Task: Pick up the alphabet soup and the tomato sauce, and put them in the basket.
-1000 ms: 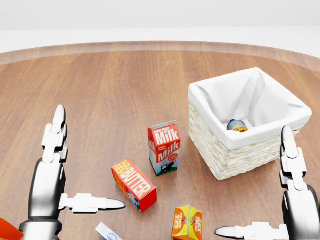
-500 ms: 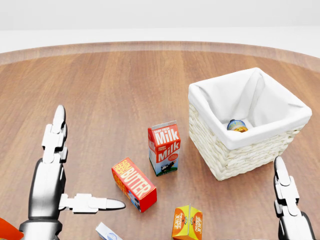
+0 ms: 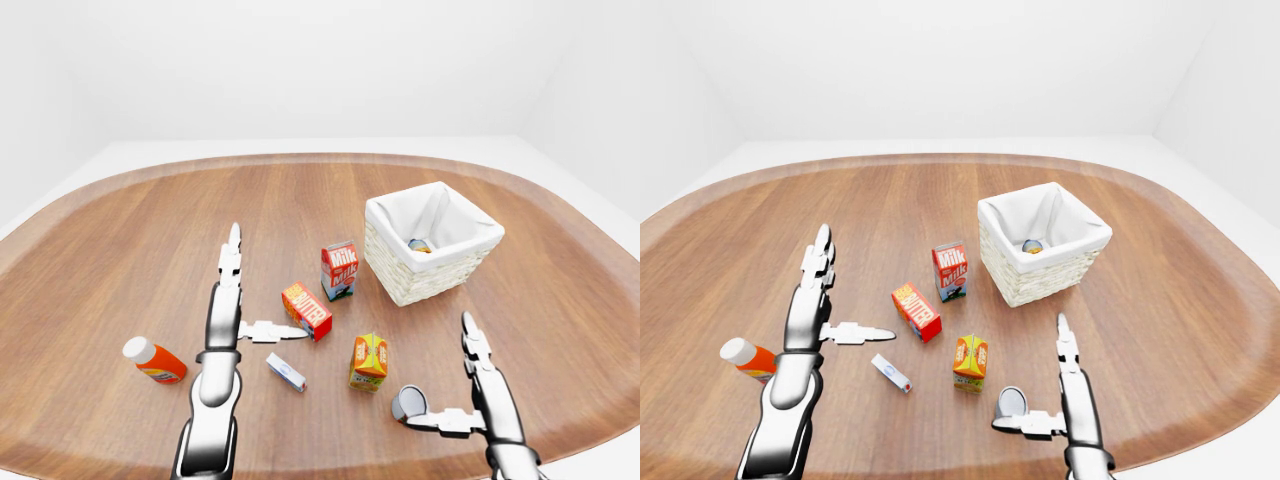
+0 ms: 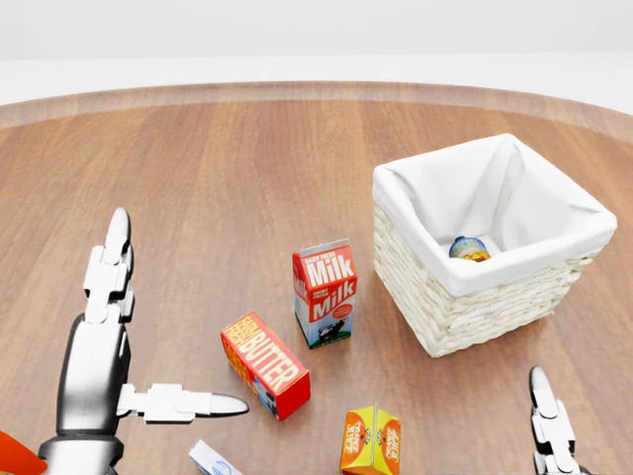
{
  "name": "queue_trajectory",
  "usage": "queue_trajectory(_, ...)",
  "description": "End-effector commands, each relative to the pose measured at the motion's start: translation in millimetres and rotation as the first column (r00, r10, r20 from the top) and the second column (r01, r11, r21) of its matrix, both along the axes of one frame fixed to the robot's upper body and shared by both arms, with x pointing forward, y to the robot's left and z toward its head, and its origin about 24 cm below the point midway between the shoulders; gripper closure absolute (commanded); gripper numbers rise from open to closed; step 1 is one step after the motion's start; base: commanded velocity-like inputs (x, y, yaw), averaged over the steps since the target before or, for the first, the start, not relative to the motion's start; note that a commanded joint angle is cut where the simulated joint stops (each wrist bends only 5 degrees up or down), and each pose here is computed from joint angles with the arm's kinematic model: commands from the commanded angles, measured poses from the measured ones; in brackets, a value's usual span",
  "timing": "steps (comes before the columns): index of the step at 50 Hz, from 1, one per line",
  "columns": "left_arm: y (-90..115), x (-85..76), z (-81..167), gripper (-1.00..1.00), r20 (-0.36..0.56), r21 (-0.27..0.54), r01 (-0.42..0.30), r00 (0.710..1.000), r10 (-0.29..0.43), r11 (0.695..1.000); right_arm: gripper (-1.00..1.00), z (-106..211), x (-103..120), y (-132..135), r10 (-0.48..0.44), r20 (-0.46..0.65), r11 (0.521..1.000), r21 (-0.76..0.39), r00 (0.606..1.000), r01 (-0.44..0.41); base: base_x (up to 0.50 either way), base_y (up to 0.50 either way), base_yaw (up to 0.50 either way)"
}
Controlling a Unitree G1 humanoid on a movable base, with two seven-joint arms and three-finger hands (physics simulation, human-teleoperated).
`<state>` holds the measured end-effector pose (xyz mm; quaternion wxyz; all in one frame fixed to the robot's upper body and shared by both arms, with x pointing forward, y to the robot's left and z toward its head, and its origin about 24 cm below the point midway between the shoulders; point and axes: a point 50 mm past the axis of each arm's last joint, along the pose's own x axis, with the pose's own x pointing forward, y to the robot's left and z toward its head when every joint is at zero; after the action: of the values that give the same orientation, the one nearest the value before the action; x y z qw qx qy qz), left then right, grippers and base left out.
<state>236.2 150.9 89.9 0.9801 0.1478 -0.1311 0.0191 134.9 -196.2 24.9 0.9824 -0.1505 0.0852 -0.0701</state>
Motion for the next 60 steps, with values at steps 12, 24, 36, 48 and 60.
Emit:
queue_trajectory(12,1.0,0.8,0.0,-1.0,0.0,-0.018,-0.003,1.0,0.003,1.0,-1.0,-17.2,-2.4,-2.7,-0.025,-0.073,0.999,-0.022,0.997,0.023,0.0,0.0,0.0)
queue_trajectory(24,1.1,0.5,1.7,-1.0,0.008,-0.019,-0.001,1.0,0.002,1.0,-1.0,-28.9,0.7,-4.5,-0.048,-0.114,0.997,-0.07,0.992,0.04,0.0,0.0,0.0)
queue_trajectory(36,1.5,0.5,1.0,-1.0,0.004,-0.019,-0.001,1.0,0.001,1.0,-1.0,-38.4,-0.7,-4.2,-0.064,-0.151,0.992,-0.114,0.987,0.047,0.0,0.0,0.0)
queue_trajectory(48,1.5,0.4,1.2,-1.0,0.005,-0.02,-0.001,1.0,0.001,1.0,-1.0,-47.5,-0.9,-4.6,-0.08,-0.181,0.985,-0.164,0.98,0.051,0.0,0.0,0.0)
queue_trajectory(60,1.5,0.4,1.2,-1.0,0.005,-0.019,-0.001,1.0,0.001,1.0,-1.0,-48.2,5.1,-2.0,-0.08,-0.167,0.973,-0.226,0.983,0.041,0.0,0.0,0.0)
